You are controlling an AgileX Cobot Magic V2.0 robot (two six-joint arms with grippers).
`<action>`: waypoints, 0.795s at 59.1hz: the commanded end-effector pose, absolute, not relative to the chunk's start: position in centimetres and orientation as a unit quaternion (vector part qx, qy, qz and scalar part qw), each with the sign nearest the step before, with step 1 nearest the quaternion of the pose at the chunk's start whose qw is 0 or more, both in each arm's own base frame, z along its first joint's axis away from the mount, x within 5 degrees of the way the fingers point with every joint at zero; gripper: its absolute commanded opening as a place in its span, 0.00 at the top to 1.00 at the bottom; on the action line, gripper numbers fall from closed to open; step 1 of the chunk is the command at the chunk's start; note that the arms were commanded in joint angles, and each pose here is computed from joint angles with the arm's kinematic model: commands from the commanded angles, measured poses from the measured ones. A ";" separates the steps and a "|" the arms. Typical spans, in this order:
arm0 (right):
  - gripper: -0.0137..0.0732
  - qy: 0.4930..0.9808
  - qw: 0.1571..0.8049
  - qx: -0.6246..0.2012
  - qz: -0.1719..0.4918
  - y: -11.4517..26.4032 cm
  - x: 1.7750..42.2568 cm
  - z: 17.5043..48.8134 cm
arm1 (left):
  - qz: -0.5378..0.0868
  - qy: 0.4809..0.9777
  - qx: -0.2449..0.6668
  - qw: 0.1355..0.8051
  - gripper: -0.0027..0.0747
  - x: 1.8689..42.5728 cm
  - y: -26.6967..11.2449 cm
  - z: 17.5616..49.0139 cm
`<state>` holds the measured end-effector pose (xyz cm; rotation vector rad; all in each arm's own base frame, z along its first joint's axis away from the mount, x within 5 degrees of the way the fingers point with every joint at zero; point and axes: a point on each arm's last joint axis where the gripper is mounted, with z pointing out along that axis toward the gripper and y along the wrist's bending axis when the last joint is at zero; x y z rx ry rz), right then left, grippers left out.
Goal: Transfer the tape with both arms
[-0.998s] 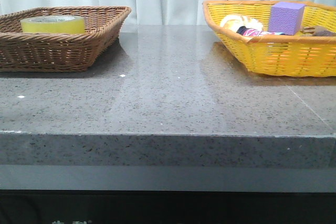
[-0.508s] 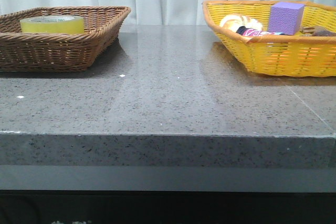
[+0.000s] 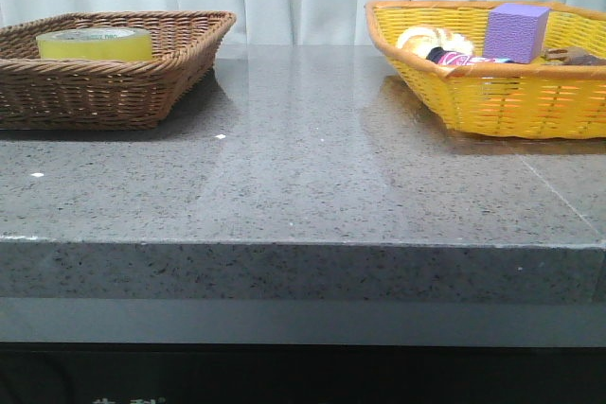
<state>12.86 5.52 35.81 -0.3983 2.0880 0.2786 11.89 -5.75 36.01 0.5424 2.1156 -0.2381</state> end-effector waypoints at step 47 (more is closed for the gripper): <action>0.92 0.832 0.519 -0.157 0.117 5.4 13.0 37.2 | -0.048 0.722 0.042 0.689 0.99 6.2 -0.8 24.0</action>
